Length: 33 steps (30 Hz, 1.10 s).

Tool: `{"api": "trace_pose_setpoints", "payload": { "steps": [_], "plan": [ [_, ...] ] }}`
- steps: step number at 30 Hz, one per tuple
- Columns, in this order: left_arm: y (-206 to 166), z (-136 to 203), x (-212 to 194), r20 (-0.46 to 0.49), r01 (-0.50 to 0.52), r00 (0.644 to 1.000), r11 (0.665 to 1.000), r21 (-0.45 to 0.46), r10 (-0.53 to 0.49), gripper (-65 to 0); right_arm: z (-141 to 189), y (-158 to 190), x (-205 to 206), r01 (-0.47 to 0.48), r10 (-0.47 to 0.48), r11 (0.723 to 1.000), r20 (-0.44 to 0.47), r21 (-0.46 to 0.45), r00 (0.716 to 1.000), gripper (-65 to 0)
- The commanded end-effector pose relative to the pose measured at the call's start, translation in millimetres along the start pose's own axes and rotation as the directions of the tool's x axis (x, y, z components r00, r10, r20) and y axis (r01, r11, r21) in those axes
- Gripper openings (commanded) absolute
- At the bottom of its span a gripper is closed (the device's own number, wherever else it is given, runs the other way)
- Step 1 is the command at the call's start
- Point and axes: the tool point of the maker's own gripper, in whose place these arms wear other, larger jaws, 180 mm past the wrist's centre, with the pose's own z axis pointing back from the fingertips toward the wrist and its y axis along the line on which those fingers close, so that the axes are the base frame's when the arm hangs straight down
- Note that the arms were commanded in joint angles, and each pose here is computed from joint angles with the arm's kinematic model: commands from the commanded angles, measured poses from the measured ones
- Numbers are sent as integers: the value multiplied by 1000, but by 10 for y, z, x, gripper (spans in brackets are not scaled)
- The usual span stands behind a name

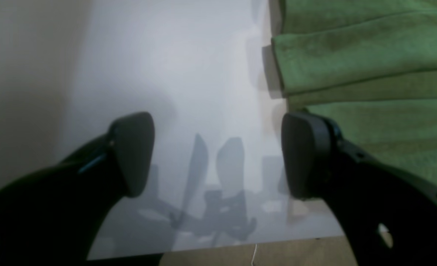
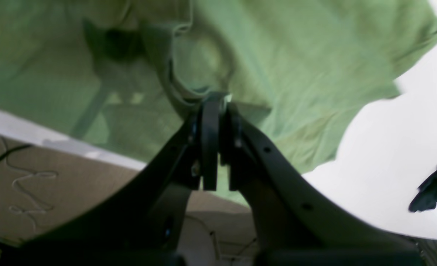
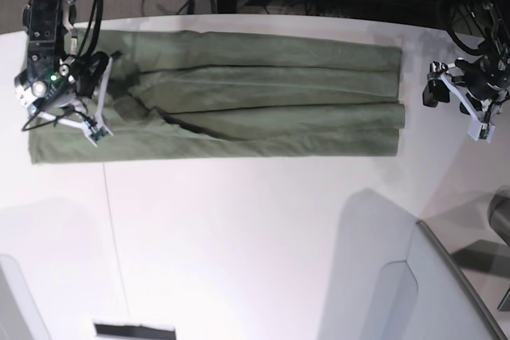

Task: Layout the t-shirt on the table in an organized manner, then fold the t-shirt properly
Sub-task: 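Move the right gripper to the folded shirt's end and grasp it, then grasp the opposite end of the folded shirt with the left gripper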

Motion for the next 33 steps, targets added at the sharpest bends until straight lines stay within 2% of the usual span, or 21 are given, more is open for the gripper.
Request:
{"api": "trace_pose_setpoints", "payload": {
  "steps": [1, 18, 23, 26, 33],
  "plan": [
    [85, 63, 139, 37, 22, 999, 1000, 16, -22, -142, 29, -59, -12, -2, 2, 1000, 3, -18, 1000, -608],
    [88, 65, 115, 31, 22, 999, 1000, 16, -22, -142, -7, 45, -325, -21, 21, 1000, -61, -3, 998, -609],
    [113, 59, 93, 13, 36, 999, 999, 33, -37, -142, 217, -21, -229, -33, 33, 998, -2, -56, 999, -609],
    [148, 49, 46, -18, 59, 998, 997, 58, -58, -142, 247, -41, -255, -35, 34, 997, -18, -66, 999, -609],
    [117, 35, 36, -17, 55, 998, 997, 54, -54, -142, 233, 26, -300, -33, 32, 998, -23, -51, 999, -606]
  ]
}}
